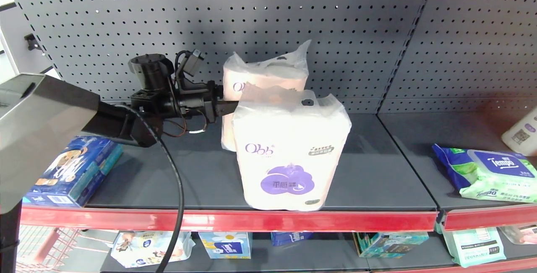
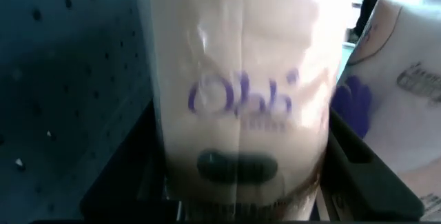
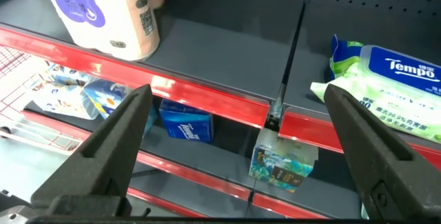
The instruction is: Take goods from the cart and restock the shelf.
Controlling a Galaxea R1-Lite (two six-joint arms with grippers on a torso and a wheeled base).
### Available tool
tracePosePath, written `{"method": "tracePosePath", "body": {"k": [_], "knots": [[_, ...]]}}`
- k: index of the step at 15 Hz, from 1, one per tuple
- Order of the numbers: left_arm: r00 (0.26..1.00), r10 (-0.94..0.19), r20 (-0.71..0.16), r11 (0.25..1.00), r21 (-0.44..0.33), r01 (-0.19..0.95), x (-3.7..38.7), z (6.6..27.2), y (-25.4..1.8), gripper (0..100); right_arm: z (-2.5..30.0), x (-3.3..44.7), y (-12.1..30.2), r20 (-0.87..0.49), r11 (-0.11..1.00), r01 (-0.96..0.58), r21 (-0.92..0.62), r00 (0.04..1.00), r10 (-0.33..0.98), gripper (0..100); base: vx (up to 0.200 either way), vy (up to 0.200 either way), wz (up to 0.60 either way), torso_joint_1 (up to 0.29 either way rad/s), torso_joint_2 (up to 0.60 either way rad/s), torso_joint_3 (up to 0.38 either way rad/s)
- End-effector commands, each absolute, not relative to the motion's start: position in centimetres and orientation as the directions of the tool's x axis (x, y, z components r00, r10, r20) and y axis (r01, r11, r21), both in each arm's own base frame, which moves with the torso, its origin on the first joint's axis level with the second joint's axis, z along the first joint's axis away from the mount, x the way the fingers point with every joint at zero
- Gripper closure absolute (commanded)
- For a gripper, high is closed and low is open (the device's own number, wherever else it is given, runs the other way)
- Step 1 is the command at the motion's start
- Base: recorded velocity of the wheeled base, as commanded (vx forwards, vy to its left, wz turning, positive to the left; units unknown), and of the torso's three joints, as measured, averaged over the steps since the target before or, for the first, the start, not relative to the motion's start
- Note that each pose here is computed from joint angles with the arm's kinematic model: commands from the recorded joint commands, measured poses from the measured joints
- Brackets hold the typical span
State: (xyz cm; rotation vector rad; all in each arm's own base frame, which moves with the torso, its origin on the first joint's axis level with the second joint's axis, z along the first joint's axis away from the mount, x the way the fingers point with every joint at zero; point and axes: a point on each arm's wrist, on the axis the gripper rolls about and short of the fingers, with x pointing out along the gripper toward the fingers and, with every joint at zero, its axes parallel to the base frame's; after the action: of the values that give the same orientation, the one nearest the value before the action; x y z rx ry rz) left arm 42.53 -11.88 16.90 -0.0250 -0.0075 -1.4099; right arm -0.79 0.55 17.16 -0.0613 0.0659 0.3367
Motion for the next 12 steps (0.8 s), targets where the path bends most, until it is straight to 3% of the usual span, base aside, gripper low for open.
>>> {"method": "tracePosePath", "body": {"k": [1,6,12], "knots": [[0.162,-0.987,0.002,0.161,-0.057,0.985,42.24,15.64,-11.76,100,17.21,-0.74,0.55,-0.077,0.942,-0.332,-0.049,0.942,0.328,0,0.000,0.000,0.00,0.000,0.00,0.000],[0.154,-0.988,0.003,0.154,-0.054,0.987,42.18,15.48,-11.75,100,17.21,-0.74,0.55,-0.077,0.941,-0.334,-0.049,0.941,0.329,0,0.000,0.000,0.00,0.000,0.00,0.000],[0.077,-0.997,0.003,0.076,-0.053,0.996,42.25,15.16,-12.44,100,17.07,-0.71,0.56,-0.083,0.940,-0.337,-0.047,0.940,0.332,0,0.000,0.000,0.00,0.000,0.00,0.000]]}}
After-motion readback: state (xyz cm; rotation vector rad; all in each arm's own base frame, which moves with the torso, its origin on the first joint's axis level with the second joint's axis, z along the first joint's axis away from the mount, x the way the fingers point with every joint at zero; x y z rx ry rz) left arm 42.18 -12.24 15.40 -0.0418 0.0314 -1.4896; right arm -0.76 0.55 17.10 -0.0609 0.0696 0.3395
